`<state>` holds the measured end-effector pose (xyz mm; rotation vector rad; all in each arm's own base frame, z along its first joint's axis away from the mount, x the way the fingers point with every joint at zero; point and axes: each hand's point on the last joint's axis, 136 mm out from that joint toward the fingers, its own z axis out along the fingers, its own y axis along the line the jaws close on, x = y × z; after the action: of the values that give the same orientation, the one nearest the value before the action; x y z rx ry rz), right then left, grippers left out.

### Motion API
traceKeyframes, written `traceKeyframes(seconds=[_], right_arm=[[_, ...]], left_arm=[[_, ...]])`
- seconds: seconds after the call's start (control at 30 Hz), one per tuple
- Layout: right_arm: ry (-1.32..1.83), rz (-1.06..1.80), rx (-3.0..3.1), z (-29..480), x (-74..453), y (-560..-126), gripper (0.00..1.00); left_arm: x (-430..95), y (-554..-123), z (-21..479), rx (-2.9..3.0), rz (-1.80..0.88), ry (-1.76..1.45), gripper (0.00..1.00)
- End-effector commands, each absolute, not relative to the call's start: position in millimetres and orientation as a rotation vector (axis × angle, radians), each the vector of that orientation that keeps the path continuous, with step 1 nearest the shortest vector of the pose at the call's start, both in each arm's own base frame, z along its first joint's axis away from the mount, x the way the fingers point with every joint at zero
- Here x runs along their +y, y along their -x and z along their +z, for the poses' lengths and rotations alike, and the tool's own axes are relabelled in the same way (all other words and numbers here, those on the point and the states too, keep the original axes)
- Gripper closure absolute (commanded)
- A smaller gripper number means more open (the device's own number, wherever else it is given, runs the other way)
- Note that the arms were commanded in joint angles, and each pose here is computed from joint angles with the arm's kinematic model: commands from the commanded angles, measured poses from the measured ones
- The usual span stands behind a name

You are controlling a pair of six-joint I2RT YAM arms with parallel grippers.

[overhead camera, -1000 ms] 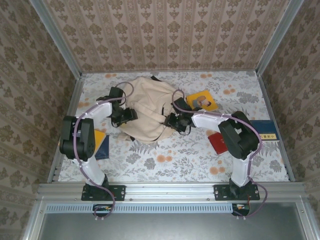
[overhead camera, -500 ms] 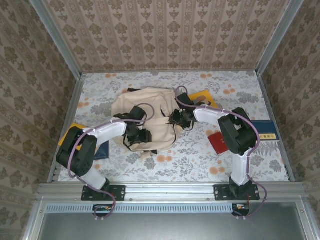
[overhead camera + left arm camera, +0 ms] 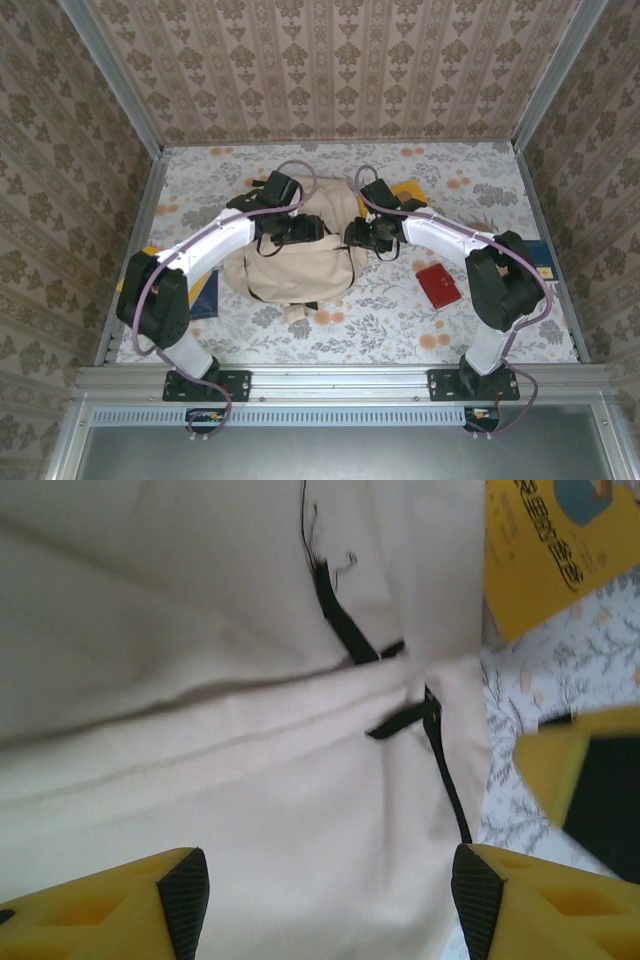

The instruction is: Pack books, pencil case, and school supplies into a backpack

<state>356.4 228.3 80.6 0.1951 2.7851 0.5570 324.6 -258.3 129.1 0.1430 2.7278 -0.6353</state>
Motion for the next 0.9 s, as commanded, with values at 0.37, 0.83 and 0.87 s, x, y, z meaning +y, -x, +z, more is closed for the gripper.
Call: traceKeyframes(seconds=[0.37, 0.83, 0.87], right_arm=[[-0.085, 0.404, 3.017, 27, 223, -329, 0.63], [-0.374, 0.611, 2.940, 27, 210, -336, 0.83], [-0.363, 0.652, 2.924, 32, 214, -337, 0.83]], left_arm=[[-237, -373, 56, 2.867, -0.564, 0.018, 0.39], [-218, -374, 35, 2.915, -0.506, 0.046, 0.44], [-223, -375, 46, 2.890, -0.525, 0.018, 0.43]])
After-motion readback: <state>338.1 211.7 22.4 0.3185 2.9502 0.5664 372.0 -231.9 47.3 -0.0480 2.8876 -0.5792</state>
